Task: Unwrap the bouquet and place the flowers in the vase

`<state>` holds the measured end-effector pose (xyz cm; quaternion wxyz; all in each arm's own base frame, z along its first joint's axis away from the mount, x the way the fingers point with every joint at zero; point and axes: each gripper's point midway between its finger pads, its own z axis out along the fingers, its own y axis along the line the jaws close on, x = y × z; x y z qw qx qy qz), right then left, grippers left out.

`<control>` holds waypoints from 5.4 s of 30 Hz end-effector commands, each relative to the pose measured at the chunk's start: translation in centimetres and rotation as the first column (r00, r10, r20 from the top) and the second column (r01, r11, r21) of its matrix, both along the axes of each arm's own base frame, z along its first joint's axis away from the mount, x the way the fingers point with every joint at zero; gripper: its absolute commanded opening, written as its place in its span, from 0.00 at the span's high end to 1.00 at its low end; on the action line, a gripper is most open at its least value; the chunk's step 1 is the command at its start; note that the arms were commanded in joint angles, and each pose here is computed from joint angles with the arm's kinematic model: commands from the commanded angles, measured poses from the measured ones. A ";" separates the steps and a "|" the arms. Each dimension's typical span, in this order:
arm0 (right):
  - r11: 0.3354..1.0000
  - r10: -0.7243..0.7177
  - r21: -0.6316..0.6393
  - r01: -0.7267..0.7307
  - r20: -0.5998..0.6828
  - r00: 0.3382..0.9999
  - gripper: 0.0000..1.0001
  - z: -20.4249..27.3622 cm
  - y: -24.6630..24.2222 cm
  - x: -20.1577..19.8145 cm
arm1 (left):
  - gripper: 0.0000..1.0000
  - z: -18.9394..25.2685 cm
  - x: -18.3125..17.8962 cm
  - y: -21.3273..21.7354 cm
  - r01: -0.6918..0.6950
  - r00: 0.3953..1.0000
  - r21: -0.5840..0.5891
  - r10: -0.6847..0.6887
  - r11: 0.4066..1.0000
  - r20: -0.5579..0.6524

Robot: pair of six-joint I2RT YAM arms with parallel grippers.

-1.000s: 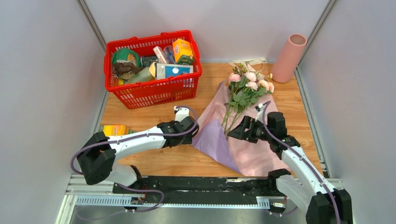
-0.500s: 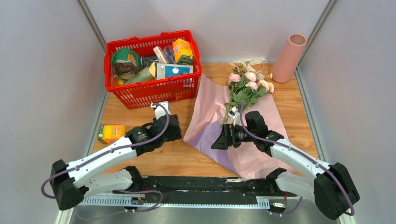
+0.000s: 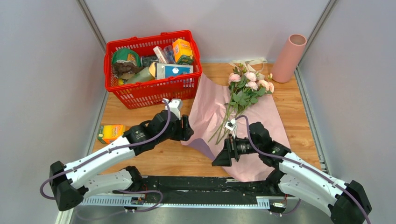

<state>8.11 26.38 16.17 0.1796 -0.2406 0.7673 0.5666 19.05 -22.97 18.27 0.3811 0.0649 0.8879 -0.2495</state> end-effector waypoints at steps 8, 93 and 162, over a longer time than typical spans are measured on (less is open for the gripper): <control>0.999 0.026 0.040 -0.025 -0.042 0.999 0.05 0.0 -0.1 -1.4 | 0.40 -0.2 -1.4 -7.2 0.298 0.951 -0.133 -0.306 0.945 -0.044; 0.433 -0.889 0.040 0.900 0.187 0.419 0.45 4.8 -7.8 15.4 | 0.42 -0.3 2.2 -6.6 0.203 0.979 -0.004 -0.203 0.979 -0.024; 0.288 -0.951 -0.265 0.920 0.033 0.308 0.93 -8.5 -11.5 33.5 | 0.29 4.2 -2.7 7.9 0.013 0.957 -0.013 -0.009 1.000 0.291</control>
